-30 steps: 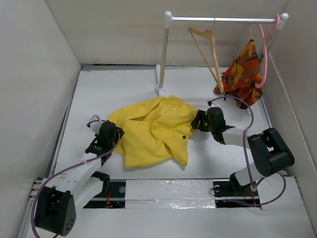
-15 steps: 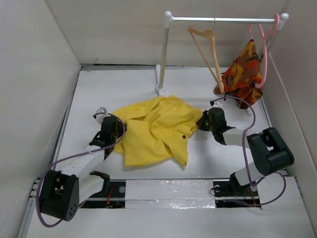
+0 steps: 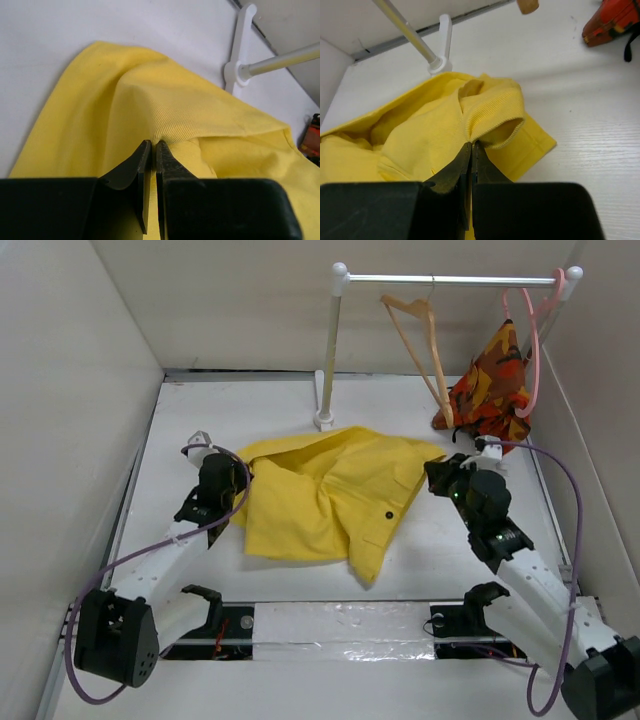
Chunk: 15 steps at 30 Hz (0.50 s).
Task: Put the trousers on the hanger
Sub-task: Flatten out the trousers at the center of the board.
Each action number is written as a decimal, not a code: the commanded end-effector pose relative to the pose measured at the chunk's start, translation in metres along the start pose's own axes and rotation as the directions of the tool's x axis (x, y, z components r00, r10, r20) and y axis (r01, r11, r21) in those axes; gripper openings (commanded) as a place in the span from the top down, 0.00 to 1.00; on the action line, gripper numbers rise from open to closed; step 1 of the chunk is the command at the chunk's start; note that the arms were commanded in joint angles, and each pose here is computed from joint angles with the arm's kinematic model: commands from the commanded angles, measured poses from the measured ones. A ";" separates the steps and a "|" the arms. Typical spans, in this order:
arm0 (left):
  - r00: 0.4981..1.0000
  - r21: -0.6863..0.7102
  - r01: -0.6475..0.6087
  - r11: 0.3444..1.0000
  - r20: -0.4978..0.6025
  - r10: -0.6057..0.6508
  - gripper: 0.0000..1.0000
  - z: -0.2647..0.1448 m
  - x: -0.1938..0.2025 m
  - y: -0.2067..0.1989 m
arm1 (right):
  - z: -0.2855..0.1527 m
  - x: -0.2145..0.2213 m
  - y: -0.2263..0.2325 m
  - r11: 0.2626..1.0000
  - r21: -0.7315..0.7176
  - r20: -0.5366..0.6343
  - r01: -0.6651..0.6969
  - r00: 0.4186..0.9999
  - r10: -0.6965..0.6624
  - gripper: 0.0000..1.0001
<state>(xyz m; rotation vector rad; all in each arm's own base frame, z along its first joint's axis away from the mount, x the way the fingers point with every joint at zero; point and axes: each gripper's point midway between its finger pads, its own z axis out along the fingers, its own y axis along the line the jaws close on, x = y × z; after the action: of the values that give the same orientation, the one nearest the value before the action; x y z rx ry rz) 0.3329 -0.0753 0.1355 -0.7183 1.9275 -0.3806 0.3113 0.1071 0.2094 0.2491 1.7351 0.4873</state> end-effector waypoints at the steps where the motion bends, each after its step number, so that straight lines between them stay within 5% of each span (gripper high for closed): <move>1: 0.994 0.035 0.013 0.999 0.112 -0.017 1.00 -0.015 -0.040 -0.019 | -0.020 -0.030 -0.005 0.997 0.070 0.040 0.033 0.999 -0.035 1.00; 7: 0.999 0.215 -0.035 0.976 0.034 0.029 1.00 -0.048 -0.021 -0.046 | -0.072 -0.082 -0.002 0.993 0.109 0.125 0.043 0.991 -0.056 1.00; 8: 0.998 0.246 -0.055 0.968 0.002 0.056 0.96 -0.051 -0.013 -0.049 | -0.078 -0.090 -0.013 0.984 0.176 0.152 0.040 0.986 -0.067 1.00; 12: 0.991 0.223 -0.088 0.971 -0.076 0.108 0.45 -0.047 0.010 -0.038 | -0.087 -0.096 -0.049 0.939 0.343 0.164 0.040 0.981 -0.101 1.00; 15: 0.987 0.197 -0.087 0.977 -0.115 0.112 0.44 -0.042 0.020 -0.032 | -0.080 -0.099 -0.069 0.906 0.424 0.188 -0.005 0.979 -0.083 1.00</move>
<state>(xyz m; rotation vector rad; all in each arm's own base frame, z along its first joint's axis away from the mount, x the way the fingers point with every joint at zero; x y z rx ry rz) 0.3041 -0.1100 0.1722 -0.5110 1.9402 -0.5515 0.2598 0.0214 0.2799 0.4355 1.6493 0.1943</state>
